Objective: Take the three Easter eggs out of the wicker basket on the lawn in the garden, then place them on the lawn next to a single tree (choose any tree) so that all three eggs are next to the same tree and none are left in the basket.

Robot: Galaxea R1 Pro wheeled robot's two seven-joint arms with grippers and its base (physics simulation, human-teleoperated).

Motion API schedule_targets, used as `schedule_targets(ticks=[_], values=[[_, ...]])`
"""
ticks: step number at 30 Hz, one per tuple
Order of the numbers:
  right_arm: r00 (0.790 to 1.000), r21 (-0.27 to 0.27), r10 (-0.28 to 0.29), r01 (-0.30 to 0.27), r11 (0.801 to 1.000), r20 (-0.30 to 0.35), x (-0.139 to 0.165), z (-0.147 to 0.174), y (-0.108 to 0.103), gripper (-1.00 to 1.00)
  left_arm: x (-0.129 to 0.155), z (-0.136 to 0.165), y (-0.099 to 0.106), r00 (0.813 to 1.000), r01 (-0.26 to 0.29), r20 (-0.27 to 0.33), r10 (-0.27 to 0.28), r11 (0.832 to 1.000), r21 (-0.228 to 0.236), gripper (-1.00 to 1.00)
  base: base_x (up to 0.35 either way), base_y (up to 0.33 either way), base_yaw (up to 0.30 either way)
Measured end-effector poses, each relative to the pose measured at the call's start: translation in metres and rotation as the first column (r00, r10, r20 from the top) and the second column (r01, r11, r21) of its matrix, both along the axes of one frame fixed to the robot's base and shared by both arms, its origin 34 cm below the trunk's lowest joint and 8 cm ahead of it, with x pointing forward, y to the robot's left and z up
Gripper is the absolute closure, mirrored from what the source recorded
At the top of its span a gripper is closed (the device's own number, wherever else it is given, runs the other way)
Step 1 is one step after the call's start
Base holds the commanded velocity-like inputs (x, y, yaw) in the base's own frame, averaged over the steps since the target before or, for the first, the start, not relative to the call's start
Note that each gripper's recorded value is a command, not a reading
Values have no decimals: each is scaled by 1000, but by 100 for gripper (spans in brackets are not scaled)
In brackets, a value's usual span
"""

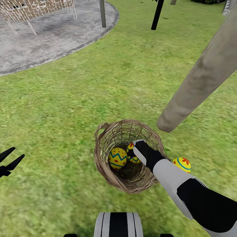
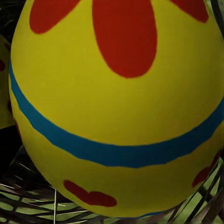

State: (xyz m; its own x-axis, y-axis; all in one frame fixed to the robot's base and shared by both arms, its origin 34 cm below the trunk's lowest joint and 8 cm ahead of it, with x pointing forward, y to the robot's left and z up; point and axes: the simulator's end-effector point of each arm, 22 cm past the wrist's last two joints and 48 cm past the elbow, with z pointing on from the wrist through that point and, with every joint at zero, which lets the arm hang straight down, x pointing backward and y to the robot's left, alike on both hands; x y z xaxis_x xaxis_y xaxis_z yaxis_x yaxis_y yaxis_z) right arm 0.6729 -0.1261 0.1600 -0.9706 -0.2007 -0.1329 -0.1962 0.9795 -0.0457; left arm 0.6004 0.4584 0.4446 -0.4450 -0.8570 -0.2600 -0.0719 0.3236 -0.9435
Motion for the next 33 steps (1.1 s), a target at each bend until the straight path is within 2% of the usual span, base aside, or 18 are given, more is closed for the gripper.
schedule_targets(ticks=[33], values=[[998,5,-6,6,1000,61,20,40,-1,100,3,35,-1,998,1,65,-1,1000,-2,-100,0,0,0]])
